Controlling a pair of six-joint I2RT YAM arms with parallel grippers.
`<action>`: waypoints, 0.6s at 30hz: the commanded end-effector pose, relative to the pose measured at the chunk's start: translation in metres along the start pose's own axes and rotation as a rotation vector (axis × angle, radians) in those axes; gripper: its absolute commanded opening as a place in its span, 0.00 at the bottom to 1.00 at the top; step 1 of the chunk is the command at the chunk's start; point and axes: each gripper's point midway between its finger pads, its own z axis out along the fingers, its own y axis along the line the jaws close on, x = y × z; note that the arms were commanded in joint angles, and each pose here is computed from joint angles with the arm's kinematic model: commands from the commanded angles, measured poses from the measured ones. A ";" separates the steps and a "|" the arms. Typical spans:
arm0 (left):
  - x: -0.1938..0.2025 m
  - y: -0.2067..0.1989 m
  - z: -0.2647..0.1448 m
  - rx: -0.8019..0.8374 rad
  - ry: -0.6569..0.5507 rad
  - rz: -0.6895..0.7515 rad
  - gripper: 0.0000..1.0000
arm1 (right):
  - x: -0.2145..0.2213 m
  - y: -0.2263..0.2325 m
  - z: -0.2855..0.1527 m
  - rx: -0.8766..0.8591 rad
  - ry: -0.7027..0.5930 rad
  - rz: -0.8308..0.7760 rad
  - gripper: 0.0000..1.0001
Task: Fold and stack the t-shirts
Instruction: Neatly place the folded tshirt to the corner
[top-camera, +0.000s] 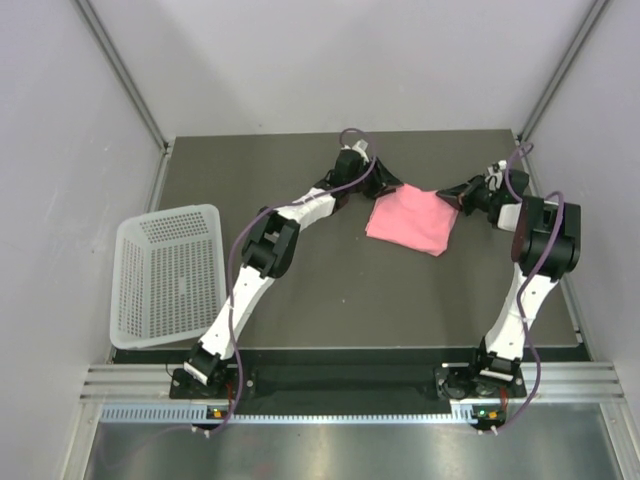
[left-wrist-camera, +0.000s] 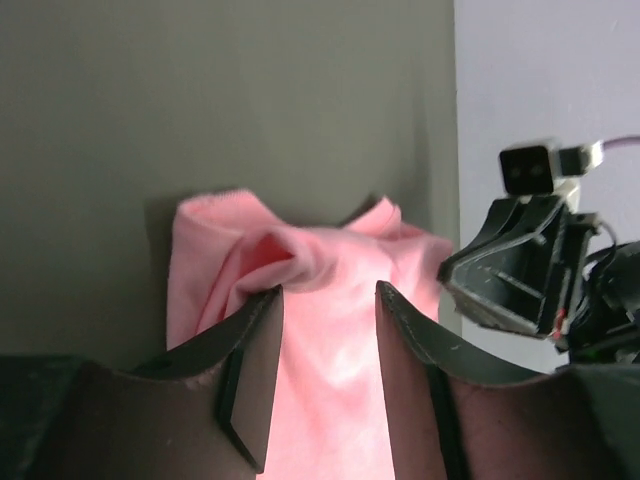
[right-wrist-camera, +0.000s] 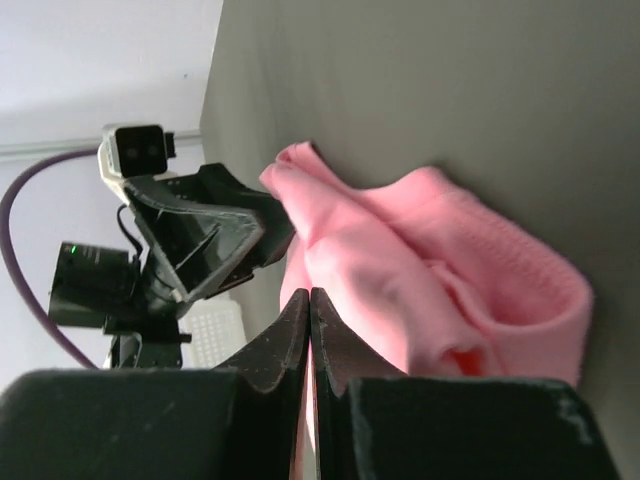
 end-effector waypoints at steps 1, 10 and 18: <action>-0.032 -0.008 0.008 0.047 -0.140 -0.028 0.47 | -0.029 -0.001 0.002 -0.003 -0.093 -0.050 0.00; -0.034 0.026 0.010 0.015 -0.160 -0.117 0.46 | -0.052 -0.055 0.003 0.101 -0.159 0.036 0.01; -0.036 0.008 -0.013 0.020 -0.099 -0.055 0.45 | -0.085 -0.051 0.003 0.142 -0.168 0.009 0.05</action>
